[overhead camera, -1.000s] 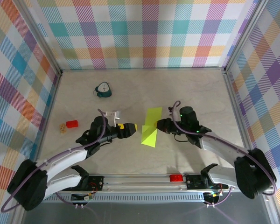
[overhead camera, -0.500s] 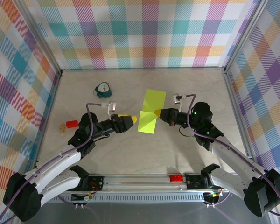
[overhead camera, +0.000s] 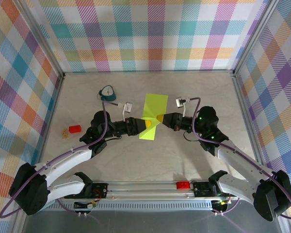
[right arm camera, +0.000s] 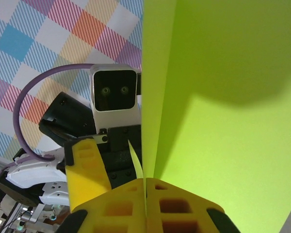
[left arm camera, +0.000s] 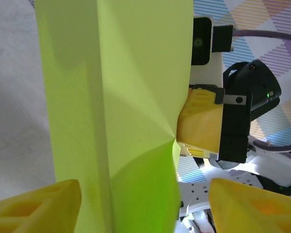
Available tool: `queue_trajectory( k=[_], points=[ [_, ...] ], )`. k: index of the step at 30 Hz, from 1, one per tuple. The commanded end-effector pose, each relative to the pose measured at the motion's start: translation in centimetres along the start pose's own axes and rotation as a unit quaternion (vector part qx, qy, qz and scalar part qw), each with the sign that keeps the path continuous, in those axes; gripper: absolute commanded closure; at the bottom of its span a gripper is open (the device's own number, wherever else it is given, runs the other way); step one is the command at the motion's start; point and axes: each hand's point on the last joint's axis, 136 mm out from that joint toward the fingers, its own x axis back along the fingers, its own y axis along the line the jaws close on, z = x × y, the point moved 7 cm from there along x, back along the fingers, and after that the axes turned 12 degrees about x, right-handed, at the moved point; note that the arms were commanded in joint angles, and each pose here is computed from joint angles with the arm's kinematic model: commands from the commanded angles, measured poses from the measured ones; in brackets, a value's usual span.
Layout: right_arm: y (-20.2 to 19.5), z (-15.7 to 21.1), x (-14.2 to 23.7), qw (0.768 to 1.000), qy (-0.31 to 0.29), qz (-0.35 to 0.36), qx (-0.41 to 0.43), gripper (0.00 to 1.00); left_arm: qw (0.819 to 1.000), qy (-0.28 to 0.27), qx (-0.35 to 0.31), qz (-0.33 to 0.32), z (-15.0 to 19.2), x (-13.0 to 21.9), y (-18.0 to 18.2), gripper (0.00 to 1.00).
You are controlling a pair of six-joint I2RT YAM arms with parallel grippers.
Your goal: Fold a paper plane with a square sheet of paper (fold left side to right side)
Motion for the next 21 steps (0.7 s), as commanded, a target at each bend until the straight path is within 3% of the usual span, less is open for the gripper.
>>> queue_trajectory(
  k=[1,5,12,16,21],
  points=[
    [1.0,-0.6,0.2,1.0,-0.014,-0.013,0.018,0.91,0.999,-0.012,-0.024,0.035,-0.6,0.0,-1.9,0.37],
    [0.9,-0.3,0.6,1.0,-0.015,0.001,0.016,0.88,0.999,-0.021,-0.023,0.028,-0.7,0.2,-1.9,0.53],
    [0.5,0.5,1.6,0.998,-0.002,0.053,0.016,0.74,0.999,-0.035,-0.021,0.011,-0.8,0.5,-1.8,0.88],
    [0.0,1.1,3.1,0.991,0.012,0.133,0.023,0.6,0.999,-0.032,-0.026,-0.017,-0.5,0.9,-1.4,0.95],
    [-1.1,2.0,5.5,0.962,0.054,0.266,0.033,0.53,0.995,-0.017,-0.035,-0.09,0.0,1.3,0.3,1.0]
  ],
)
